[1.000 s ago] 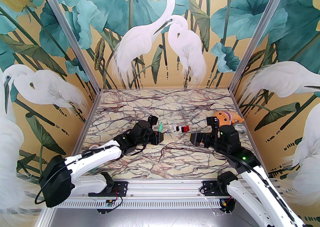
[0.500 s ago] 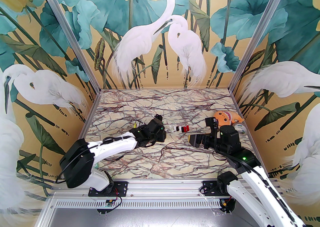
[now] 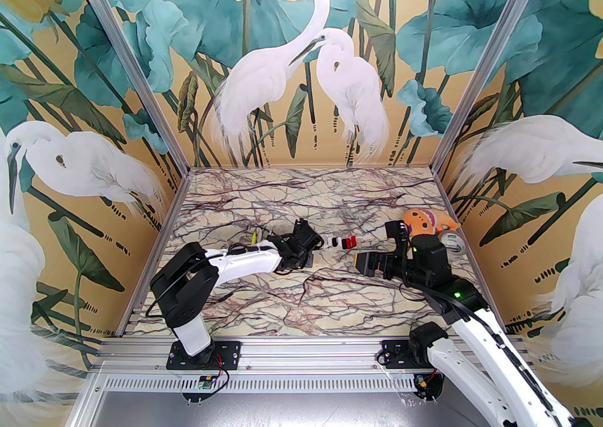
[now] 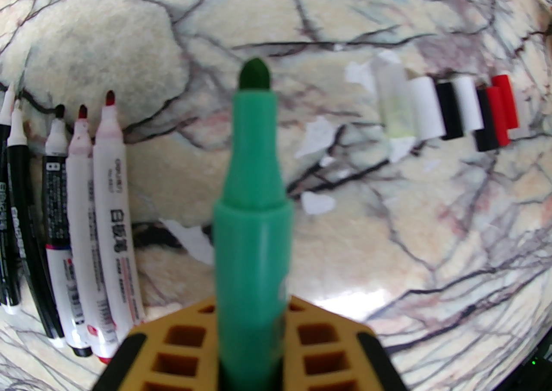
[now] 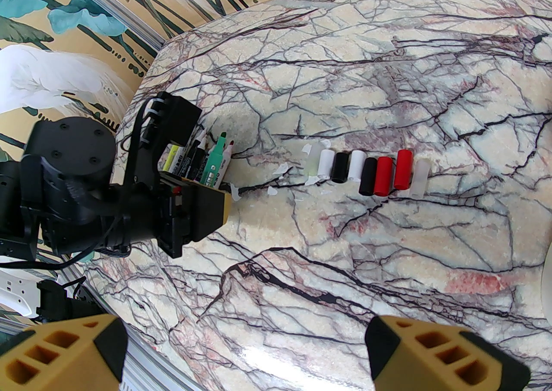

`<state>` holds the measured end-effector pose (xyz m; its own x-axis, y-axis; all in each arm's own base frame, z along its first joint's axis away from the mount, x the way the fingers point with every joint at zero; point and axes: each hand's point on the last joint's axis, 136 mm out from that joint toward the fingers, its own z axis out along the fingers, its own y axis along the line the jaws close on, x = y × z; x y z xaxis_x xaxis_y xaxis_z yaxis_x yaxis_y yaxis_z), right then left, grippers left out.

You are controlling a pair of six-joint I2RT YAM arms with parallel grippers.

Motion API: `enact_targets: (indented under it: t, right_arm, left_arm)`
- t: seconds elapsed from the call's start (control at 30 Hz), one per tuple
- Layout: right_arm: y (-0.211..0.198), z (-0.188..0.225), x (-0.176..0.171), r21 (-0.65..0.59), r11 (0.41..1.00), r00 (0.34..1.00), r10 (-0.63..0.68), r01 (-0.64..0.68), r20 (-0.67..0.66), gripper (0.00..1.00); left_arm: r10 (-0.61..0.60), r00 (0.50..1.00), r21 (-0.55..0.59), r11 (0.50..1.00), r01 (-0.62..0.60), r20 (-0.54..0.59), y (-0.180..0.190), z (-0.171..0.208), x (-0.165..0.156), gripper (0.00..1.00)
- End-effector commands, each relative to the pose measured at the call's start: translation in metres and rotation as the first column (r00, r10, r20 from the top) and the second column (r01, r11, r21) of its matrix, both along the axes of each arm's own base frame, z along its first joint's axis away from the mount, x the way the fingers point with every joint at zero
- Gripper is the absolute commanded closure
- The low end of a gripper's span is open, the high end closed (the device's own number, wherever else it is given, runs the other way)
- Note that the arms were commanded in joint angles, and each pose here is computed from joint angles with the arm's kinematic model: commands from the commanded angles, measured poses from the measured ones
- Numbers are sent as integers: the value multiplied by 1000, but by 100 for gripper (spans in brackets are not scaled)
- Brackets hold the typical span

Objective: Open the pen caps

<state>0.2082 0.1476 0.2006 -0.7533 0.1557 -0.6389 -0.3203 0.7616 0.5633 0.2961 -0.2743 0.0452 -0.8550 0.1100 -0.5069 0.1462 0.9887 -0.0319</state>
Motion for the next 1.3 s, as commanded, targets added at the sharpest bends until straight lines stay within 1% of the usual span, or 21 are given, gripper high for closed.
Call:
enact_targets:
  t: [0.0,0.2,0.43,0.7,0.97,1.17,1.27]
  right_arm:
    - [-2,-10,-2,-9,1000,999,-14,14,-39,1]
    - [-2,-11,-2,-11,1000,999,-14,14,-45,1]
    - [-2,-14,-3,-15,1000,998,-19,18,-58,1]
    - [-2,-15,-2,-18,1000,998,-15,13,-60,1]
    - [-2,-15,-2,-19,1000,998,-13,12,-62,1]
    - [-1,-15,-2,-19,1000,998,-9,8,-65,1]
    - [0,-13,-2,-15,1000,998,-4,3,-66,1]
  left_arm:
    - [15,1000,97,995,-16,12,11,-4,2,82]
    - [26,1000,139,990,-27,6,16,-11,3,82]
    - [30,1000,201,979,-31,10,21,-15,7,80]
    - [33,999,241,970,-33,4,24,-21,8,77]
    - [27,1000,252,967,-29,13,22,-16,10,72]
    - [29,999,269,963,-34,23,23,-7,12,72]
    - [30,999,249,968,-36,30,21,2,12,71]
